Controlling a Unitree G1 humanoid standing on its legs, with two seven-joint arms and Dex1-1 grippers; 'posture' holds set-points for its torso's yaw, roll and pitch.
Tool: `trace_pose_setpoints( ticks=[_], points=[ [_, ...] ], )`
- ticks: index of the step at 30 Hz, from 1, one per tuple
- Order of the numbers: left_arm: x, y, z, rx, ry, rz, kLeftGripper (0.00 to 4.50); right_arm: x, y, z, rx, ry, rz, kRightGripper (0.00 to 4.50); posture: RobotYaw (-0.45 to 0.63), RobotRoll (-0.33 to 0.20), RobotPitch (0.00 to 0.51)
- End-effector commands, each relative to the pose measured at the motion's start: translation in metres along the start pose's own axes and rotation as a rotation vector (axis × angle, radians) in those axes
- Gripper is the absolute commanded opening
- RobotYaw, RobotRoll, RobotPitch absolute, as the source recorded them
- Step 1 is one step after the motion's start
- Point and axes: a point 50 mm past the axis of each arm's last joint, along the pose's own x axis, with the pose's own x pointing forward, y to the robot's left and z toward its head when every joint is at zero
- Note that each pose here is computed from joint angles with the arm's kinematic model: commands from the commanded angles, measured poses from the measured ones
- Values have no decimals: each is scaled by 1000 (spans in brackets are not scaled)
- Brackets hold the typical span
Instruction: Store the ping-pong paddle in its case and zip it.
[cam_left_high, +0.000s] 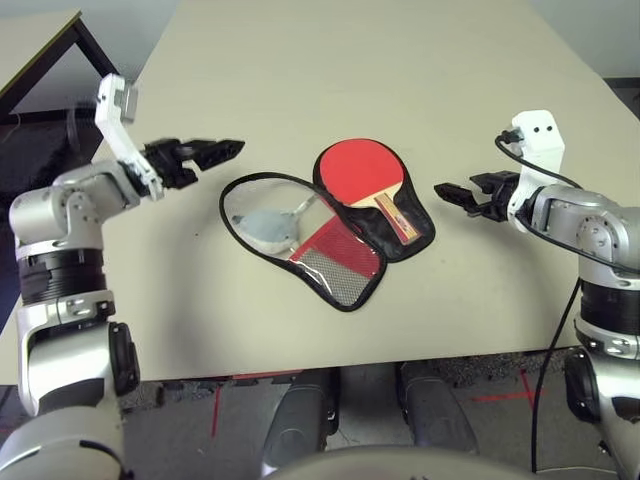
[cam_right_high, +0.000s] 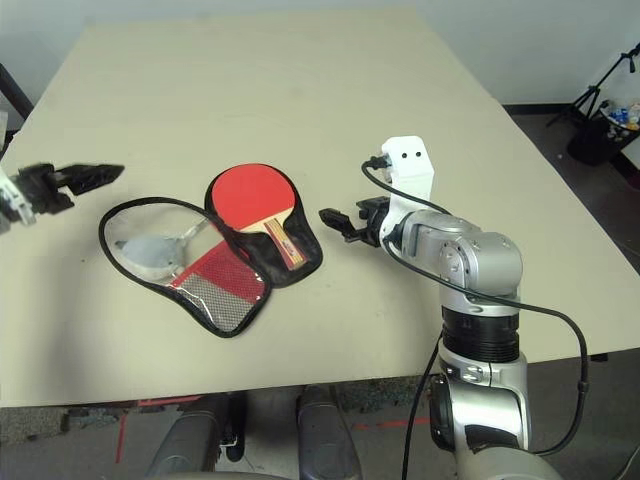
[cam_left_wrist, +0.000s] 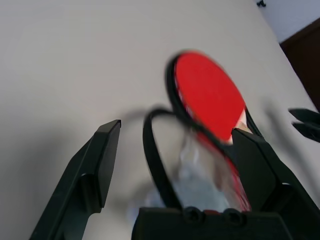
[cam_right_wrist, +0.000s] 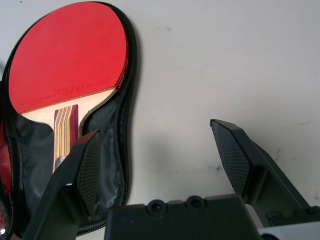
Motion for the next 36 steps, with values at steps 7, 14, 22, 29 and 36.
trace_pose_setpoints(
  ticks=[7, 14, 22, 29, 36],
  points=[
    [-3, -8, -22, -62, 105, -44, 4500, 3, 6, -6, 5, 14, 17, 4470, 16, 0, 184],
    [8, -32, -10, -102, 89, -190, 4500, 3, 7, -6, 5, 10, 13, 4470, 11, 0, 180],
    [31, -65, 14, -161, 33, -375, 4500, 1, 5, -6, 13, -6, -13, 4470, -15, 0, 172],
    [58, -90, 16, -167, 57, -481, 4500, -3, -9, -5, 28, -20, -111, 4470, -22, 0, 175],
    [99, -102, 6, -166, 72, -517, 4500, -10, -28, 0, 53, -37, -240, 4470, -37, 0, 179]
  ],
)
